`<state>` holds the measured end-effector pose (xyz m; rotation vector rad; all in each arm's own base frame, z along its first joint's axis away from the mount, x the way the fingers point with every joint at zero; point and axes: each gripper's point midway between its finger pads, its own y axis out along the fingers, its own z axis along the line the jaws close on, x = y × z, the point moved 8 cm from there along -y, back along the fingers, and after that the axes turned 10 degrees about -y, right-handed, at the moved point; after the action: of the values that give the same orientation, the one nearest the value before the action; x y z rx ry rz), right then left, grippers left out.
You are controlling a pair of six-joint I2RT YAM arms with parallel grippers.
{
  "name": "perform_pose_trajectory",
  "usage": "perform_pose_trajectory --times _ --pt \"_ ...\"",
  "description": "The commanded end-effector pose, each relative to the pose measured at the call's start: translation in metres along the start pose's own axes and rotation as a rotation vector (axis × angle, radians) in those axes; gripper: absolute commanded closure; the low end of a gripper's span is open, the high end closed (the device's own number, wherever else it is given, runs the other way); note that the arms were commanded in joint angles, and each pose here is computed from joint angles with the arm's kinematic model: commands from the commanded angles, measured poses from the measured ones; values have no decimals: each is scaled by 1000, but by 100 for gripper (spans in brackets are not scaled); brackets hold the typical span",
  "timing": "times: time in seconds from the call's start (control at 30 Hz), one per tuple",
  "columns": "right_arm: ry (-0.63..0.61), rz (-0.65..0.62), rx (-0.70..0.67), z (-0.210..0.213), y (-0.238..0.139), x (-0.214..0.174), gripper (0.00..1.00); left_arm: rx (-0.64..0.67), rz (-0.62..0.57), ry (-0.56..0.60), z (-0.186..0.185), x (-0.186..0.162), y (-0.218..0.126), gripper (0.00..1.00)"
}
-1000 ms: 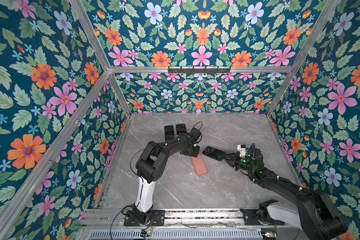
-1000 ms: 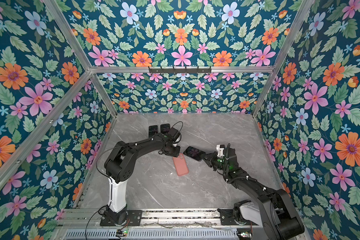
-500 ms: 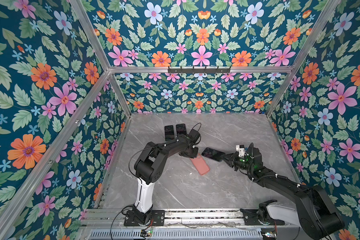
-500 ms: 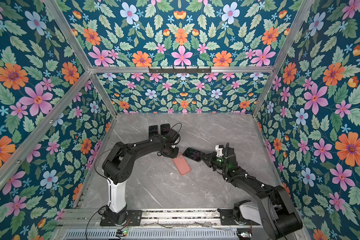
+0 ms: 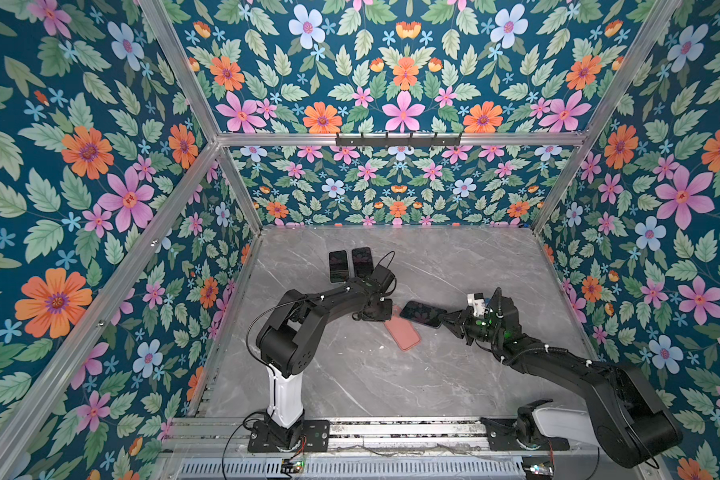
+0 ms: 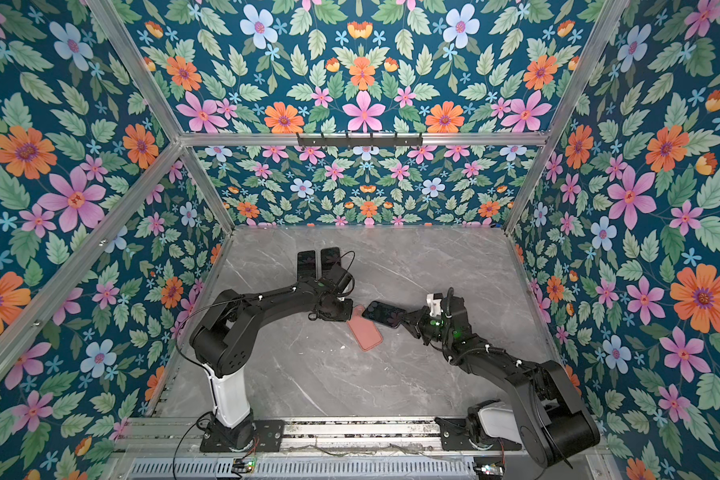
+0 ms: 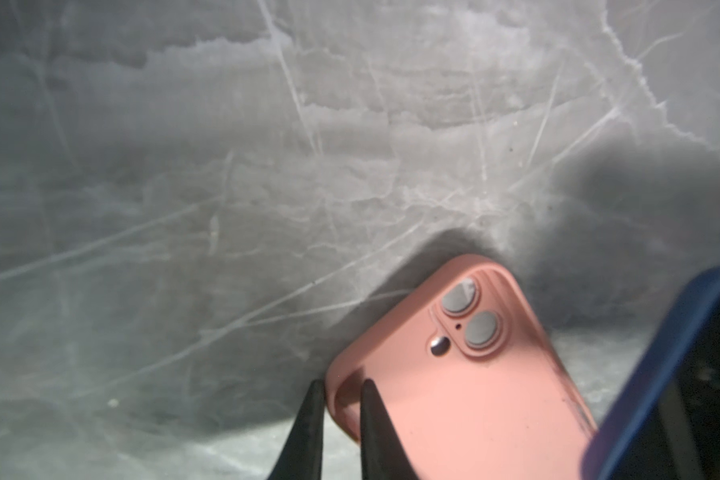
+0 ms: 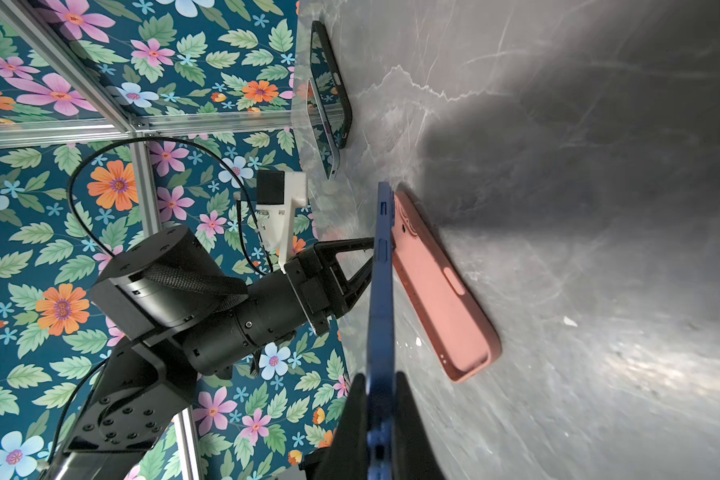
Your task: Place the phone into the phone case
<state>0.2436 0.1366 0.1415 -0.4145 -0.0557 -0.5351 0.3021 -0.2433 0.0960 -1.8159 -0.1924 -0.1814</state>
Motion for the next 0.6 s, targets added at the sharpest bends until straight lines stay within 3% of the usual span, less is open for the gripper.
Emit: perform_pose_trajectory --times 0.0,0.57 --pt "-42 -4 73 14 3 2 100 15 60 -75 6 -12 1 82" --pt "-42 26 83 11 10 -8 100 107 22 -292 30 -32 -15 89"
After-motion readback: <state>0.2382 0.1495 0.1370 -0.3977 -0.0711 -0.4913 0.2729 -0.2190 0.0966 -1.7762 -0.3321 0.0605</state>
